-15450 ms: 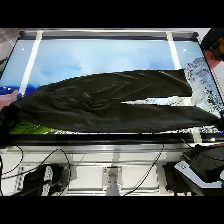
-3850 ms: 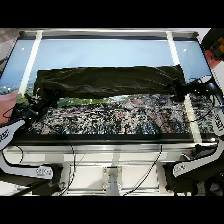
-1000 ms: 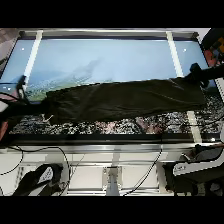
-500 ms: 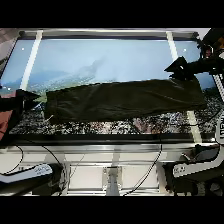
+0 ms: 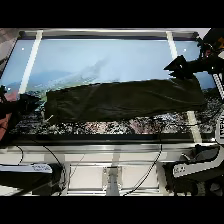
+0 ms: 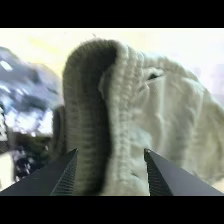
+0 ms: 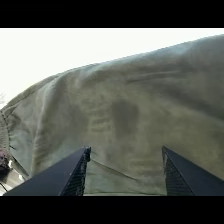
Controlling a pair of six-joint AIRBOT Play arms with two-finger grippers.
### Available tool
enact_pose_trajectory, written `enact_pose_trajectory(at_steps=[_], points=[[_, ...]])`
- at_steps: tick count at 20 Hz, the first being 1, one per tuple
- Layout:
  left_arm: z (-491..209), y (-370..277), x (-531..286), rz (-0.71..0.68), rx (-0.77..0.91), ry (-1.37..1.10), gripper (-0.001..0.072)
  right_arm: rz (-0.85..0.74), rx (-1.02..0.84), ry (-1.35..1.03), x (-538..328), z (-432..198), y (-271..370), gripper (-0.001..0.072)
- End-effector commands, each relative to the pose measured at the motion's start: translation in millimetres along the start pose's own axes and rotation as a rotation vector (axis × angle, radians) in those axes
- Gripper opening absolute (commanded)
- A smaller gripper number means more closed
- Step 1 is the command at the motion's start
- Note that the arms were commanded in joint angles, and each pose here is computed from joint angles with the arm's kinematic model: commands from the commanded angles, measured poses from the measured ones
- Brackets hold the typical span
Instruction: Fold the clothes and pants, and hang the long-sleeved shirts on hangers.
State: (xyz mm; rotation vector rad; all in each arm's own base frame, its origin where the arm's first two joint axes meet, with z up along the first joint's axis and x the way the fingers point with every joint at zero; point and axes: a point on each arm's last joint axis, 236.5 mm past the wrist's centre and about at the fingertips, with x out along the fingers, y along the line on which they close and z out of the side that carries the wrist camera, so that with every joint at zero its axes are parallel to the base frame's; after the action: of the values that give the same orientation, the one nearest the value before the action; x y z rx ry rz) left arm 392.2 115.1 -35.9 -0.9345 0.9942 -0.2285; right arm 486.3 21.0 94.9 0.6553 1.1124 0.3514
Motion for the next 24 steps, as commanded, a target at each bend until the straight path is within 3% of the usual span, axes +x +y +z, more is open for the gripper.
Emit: enact_pose_trajectory(at_steps=[1,3,4,5,9,16,19,24], points=[[10,11,-1,0.042,0.059,-0.016,0.0499,0.017,0.008,-0.009,0,2,4,0.0527],[8,11,1,0.033,0.056,0.0,0.0512,0.024,0.011,-0.009,0,2,6,0.0539],[1,11,5,0.016,0.05,0.029,0.0526,0.029,0.026,-0.009,0,2,7,0.0637],[-6,12,10,-0.004,0.056,0.06,0.0528,0.038,0.045,-0.01,0,3,9,0.0685],[-21,16,29,-0.034,0.049,0.129,0.0614,0.051,0.067,-0.008,0,2,12,0.0685],[-18,21,42,-0.001,0.06,0.122,0.0613,0.061,0.037,0.016,11,-5,28,0.0685],[-31,44,46,0.112,0.126,0.186,0.0614,0.063,0.034,0.02,12,-6,30,0.0684],[-37,32,61,0.054,0.101,0.209,0.0613,0.063,0.034,0.02,12,-6,30,0.0684]])
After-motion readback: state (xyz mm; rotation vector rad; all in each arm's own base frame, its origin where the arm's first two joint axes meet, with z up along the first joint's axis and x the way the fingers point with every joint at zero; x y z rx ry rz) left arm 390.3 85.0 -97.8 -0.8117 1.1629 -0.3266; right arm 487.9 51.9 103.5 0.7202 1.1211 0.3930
